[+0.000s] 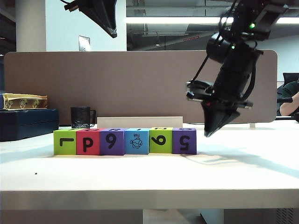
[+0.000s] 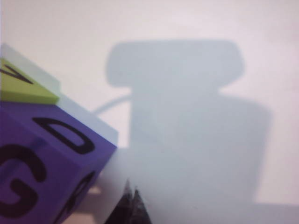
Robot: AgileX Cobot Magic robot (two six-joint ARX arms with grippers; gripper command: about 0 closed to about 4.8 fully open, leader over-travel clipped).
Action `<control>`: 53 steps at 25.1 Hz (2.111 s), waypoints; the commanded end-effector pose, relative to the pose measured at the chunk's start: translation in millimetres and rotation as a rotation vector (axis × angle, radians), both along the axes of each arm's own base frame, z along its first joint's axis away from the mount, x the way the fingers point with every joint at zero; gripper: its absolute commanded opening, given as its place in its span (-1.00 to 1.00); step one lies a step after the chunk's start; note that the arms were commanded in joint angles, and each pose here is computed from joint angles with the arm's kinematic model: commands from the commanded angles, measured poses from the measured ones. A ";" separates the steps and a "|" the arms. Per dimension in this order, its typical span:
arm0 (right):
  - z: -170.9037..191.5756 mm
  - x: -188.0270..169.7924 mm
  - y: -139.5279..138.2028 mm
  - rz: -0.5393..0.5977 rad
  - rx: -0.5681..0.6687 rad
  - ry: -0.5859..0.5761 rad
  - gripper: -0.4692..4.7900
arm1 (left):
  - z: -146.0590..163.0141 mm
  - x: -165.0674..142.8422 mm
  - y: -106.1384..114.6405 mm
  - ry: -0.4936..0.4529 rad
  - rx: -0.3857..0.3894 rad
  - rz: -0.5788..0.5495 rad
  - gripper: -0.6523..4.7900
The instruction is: Select the appropriate blocks from the scattered letter blocks on the table and arrange them in a row to spell out "TURING".
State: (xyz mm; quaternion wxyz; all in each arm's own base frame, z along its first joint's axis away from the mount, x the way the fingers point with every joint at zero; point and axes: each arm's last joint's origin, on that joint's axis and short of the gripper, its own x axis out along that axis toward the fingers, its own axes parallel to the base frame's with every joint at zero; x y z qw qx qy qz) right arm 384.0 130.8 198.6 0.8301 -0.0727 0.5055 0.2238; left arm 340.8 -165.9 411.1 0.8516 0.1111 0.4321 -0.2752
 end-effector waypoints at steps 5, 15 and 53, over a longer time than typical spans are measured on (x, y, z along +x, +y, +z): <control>53.5 -4.2 2.3 0.016 0.024 -0.014 -0.83 | 1.9 4.6 15.3 -0.019 0.039 0.061 -0.78; 154.4 -25.0 19.0 0.088 0.056 -0.017 -0.83 | 0.3 8.3 31.2 0.004 0.061 0.079 -0.78; 179.6 -39.4 16.6 0.101 0.054 0.027 -0.82 | -4.0 9.4 30.4 0.003 0.102 0.019 -0.78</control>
